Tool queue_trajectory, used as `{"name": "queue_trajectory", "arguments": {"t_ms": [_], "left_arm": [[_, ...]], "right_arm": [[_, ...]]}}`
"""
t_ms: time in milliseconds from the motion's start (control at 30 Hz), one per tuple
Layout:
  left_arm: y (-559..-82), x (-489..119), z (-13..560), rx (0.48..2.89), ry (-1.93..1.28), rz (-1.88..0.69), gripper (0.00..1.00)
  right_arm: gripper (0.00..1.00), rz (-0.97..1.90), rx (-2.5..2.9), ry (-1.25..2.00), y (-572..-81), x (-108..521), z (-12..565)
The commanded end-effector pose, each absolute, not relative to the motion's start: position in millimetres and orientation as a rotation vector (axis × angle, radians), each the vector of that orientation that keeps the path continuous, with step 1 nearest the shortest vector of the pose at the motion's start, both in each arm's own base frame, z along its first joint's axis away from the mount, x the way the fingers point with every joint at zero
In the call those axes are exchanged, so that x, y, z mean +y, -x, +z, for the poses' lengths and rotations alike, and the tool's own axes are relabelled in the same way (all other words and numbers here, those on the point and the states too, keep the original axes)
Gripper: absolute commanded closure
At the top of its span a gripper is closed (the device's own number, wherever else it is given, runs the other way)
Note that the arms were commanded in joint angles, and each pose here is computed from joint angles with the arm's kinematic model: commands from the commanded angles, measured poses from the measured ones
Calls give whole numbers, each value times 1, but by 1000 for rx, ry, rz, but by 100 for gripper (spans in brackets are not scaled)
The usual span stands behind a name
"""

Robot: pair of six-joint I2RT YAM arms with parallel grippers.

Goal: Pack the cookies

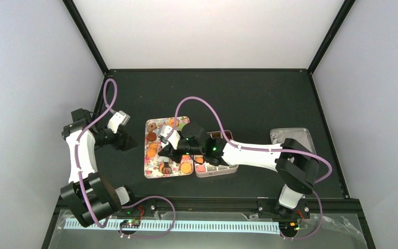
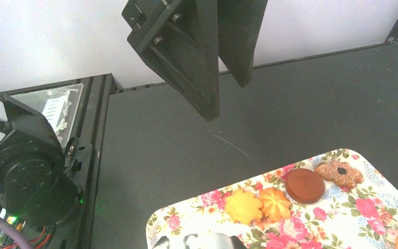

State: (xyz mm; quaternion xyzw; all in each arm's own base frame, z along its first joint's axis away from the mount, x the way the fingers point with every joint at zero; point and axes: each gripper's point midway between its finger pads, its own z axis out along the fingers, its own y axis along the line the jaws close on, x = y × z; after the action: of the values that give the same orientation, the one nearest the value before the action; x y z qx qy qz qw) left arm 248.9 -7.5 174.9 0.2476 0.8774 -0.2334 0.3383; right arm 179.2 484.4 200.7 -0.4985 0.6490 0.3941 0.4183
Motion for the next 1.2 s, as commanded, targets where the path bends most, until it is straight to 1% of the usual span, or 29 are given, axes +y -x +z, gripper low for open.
{"name": "queue_trajectory", "arguments": {"t_ms": [0, 267, 367, 500, 633, 933, 1167], "left_arm": [[-248, -12, 183, 2246, -667, -636, 21], [-249, -11, 186, 2239, -671, -627, 21], [-251, -11, 188, 2235, -670, -630, 21], [-252, -11, 189, 2232, -665, -639, 21], [-252, -12, 190, 2224, -672, -641, 21], [-252, -23, 197, 2143, -688, -718, 21], [-249, -30, 197, 2120, -715, -731, 20]], "right_arm": [[84, 999, 1596, 1247, -176, 488, 209], [99, 963, 1519, 1184, -183, 481, 256], [99, 949, 1489, 1144, -186, 471, 277], [99, 937, 1490, 1110, -189, 456, 292], [99, 888, 1507, 1064, -194, 426, 303], [99, 687, 1656, 1008, -193, 329, 284], [99, 609, 1737, 1013, -184, 294, 264]]}}
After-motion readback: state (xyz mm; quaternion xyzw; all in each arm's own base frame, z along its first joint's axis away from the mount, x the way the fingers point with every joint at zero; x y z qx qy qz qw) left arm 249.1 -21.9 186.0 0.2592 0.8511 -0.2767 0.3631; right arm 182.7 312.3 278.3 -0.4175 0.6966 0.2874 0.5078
